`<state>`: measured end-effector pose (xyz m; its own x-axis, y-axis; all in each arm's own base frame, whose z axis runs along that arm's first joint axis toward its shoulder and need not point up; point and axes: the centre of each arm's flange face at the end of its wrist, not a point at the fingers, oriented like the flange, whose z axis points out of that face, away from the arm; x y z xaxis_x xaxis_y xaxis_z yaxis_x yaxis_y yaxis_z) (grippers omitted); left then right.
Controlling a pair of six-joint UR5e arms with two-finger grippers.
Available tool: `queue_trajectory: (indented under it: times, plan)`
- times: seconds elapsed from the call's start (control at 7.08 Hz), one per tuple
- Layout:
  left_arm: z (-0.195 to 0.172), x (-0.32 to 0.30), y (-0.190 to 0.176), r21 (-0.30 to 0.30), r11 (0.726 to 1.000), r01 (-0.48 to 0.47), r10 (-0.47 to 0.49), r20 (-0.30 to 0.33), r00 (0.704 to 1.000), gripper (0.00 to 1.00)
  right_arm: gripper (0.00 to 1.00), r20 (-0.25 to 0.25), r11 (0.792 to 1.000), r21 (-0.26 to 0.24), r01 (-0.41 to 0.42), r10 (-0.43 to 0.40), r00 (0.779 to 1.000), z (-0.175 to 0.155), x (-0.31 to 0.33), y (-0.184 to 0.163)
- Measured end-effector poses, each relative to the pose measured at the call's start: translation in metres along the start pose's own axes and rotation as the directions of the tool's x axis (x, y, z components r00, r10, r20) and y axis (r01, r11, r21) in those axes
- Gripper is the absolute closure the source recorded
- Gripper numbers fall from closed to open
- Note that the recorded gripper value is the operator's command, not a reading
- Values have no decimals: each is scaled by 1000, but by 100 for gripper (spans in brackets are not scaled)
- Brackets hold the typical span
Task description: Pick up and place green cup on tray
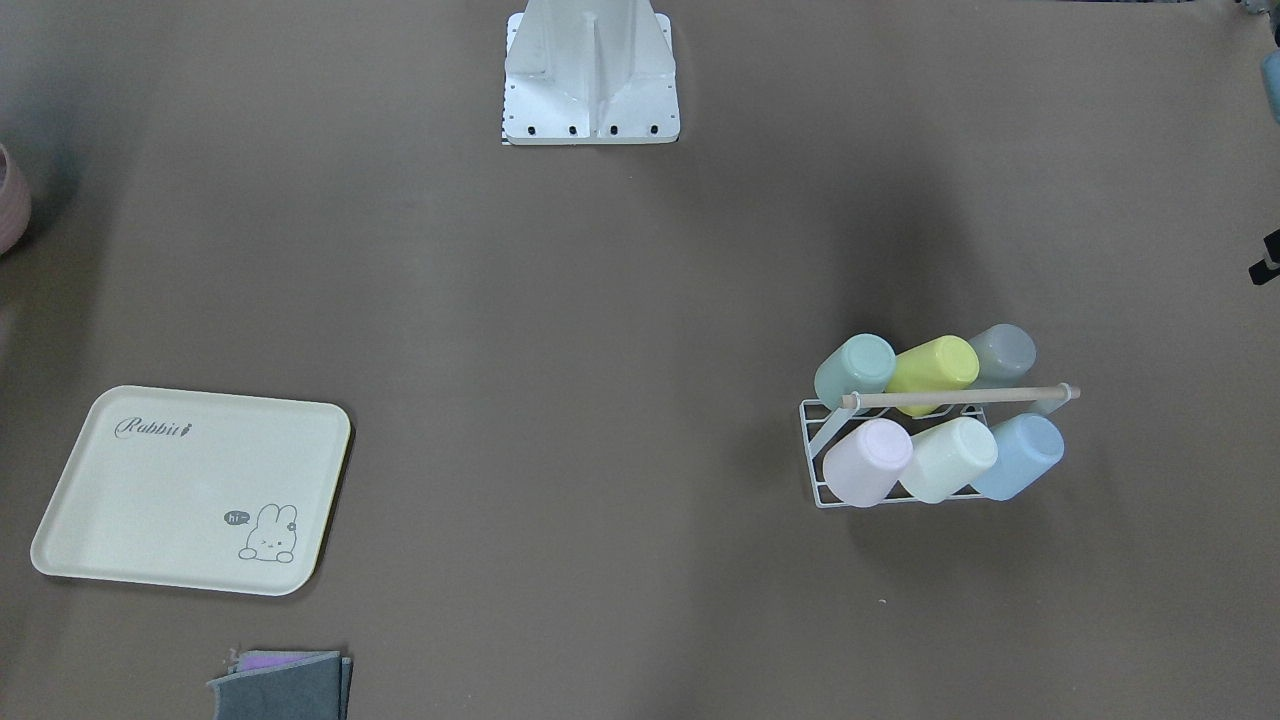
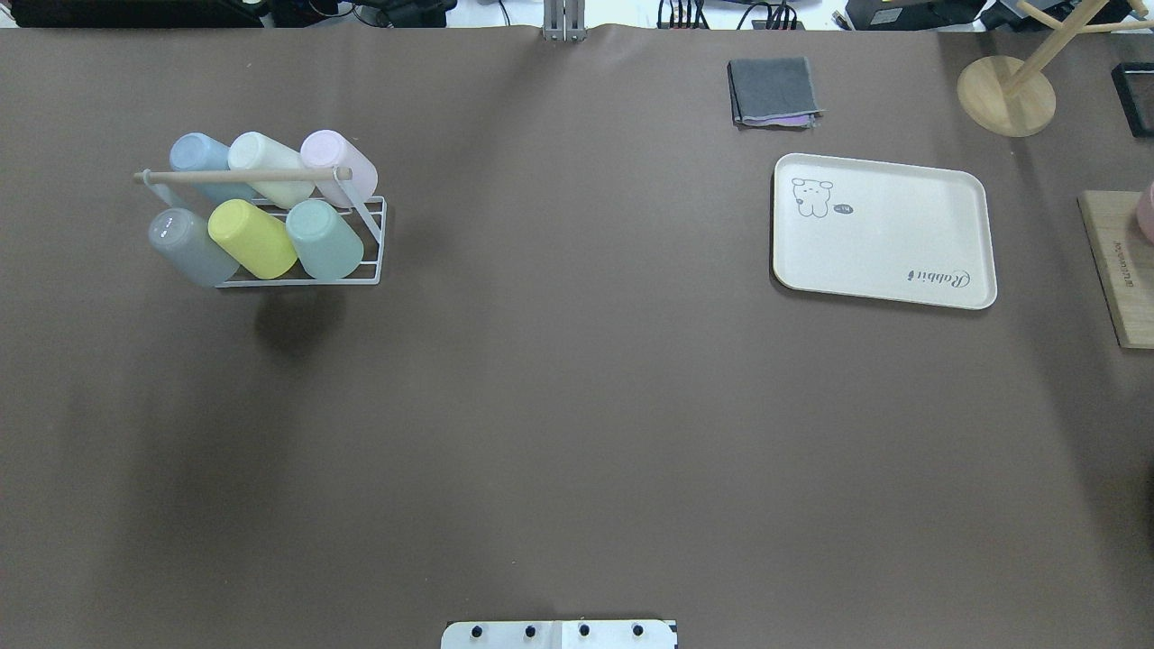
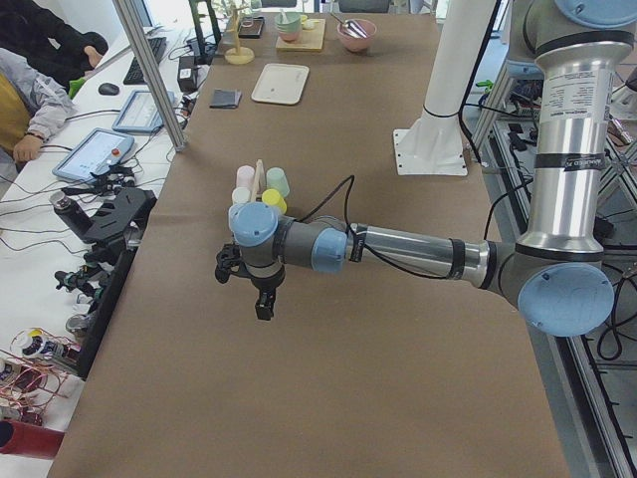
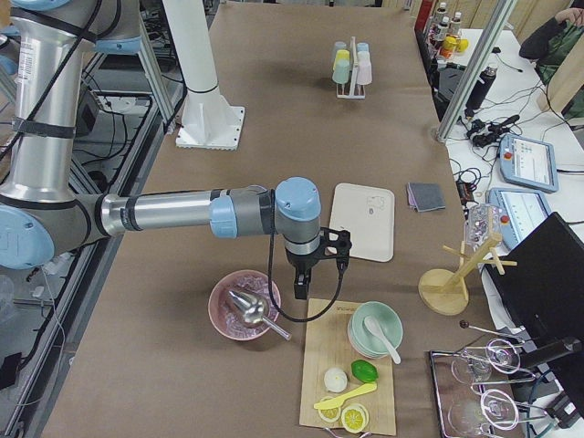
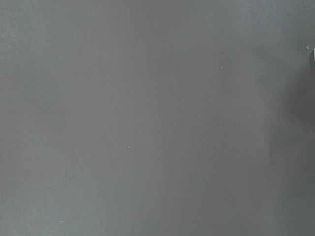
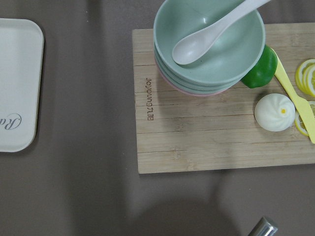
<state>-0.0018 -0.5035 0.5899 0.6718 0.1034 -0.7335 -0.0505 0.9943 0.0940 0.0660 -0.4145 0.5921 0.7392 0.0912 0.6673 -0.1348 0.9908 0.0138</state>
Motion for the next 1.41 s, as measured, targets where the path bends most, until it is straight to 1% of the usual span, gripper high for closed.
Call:
queue_trajectory:
  times: [0.42, 0.85, 1.13, 1.41]
  plan:
    - [1, -2, 1, 0, 1000, 1, -1, 6, 1000, 2, 0, 13, 1000, -8, -5, 5, 1000, -2, -2, 4]
    - [1, -5, 0, 1, 1000, 0, 0, 37, 999, 2, 0, 13, 1000, -11, -6, 6, 1000, -4, -4, 5]
    - [1, -8, 0, 5, 1000, -1, 1, 70, 998, 2, 0, 13, 1000, -14, -9, 9, 1000, -3, -4, 6]
    - [1, -10, -1, 6, 1000, 1, -1, 86, 996, 2, 0, 10, 1000, -9, -4, 4, 1000, -5, -6, 4]
